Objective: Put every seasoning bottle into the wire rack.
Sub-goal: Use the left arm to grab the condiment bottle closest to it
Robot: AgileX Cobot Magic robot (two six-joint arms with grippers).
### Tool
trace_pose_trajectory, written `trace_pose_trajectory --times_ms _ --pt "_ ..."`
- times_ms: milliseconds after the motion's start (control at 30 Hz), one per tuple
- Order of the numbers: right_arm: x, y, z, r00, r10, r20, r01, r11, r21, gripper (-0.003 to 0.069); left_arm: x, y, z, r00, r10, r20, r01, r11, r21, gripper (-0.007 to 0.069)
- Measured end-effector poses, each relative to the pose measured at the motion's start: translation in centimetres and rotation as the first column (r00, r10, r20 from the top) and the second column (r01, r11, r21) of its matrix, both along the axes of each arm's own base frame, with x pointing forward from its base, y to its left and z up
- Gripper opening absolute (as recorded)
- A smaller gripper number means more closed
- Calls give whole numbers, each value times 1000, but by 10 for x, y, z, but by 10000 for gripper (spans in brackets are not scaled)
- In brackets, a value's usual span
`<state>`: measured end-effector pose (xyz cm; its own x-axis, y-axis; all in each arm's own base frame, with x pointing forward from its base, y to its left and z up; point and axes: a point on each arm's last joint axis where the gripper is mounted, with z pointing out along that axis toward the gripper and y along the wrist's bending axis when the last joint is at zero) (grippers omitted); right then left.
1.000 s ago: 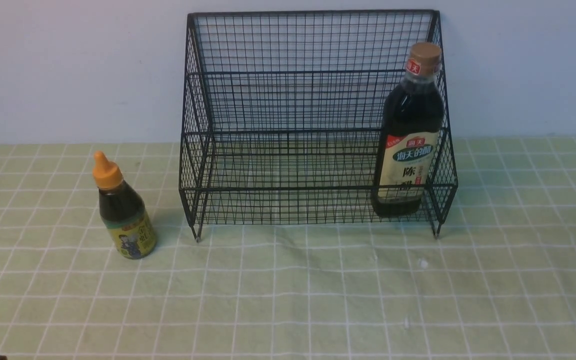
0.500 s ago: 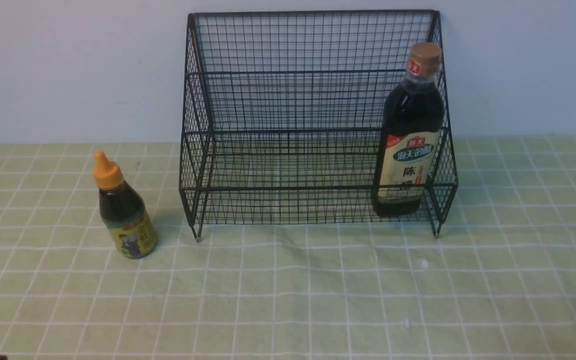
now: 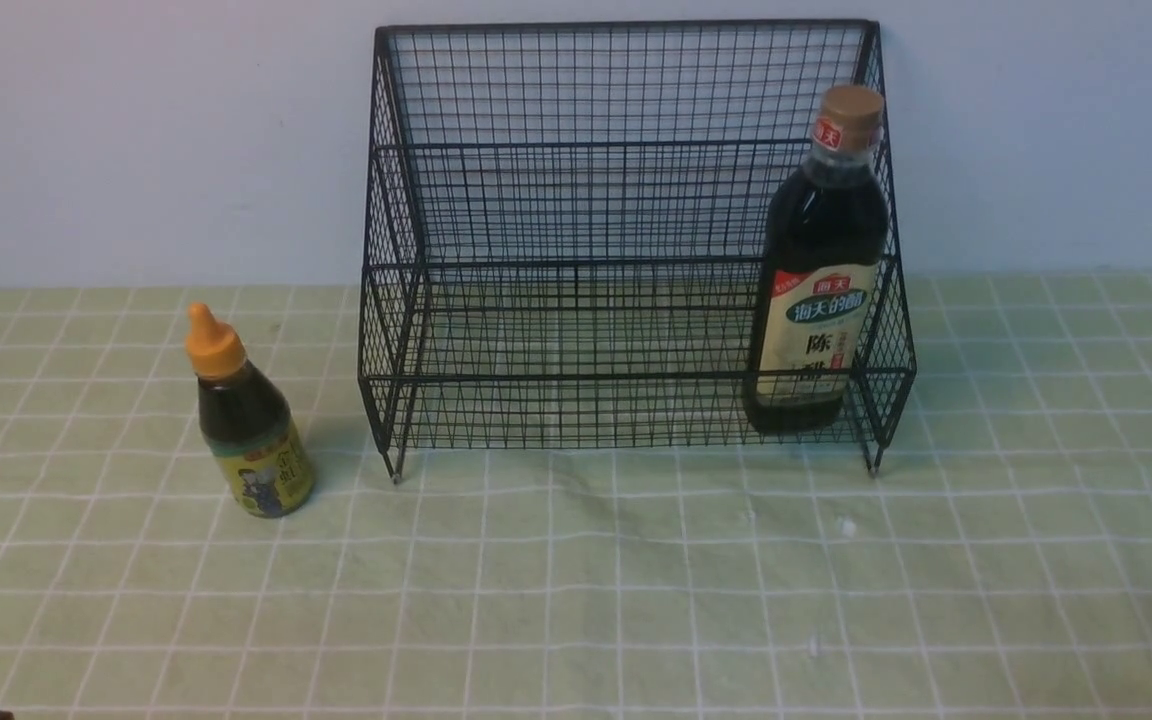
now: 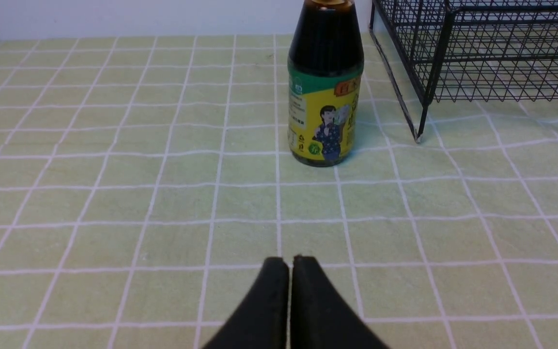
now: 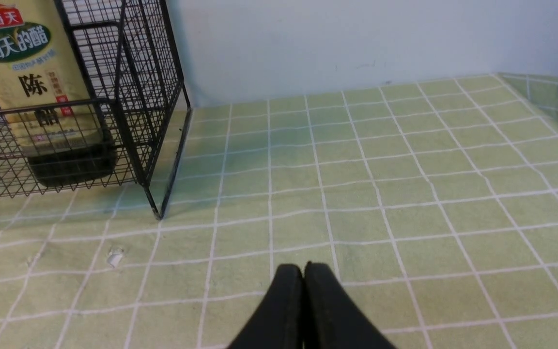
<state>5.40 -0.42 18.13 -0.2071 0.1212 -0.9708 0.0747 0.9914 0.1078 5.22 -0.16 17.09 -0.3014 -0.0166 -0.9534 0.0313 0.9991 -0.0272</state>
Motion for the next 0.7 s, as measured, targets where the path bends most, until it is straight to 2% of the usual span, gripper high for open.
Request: trace_pose_trajectory --times_ms 567,700 --pt "0 0 0 1000 0 2 0 1000 0 -13 0 0 1 1000 -1 13 1 1000 -4 -7" --pt "0 0 0 1000 0 3 0 1000 0 -13 4 -4 16 985 32 170 10 970 -243 -7"
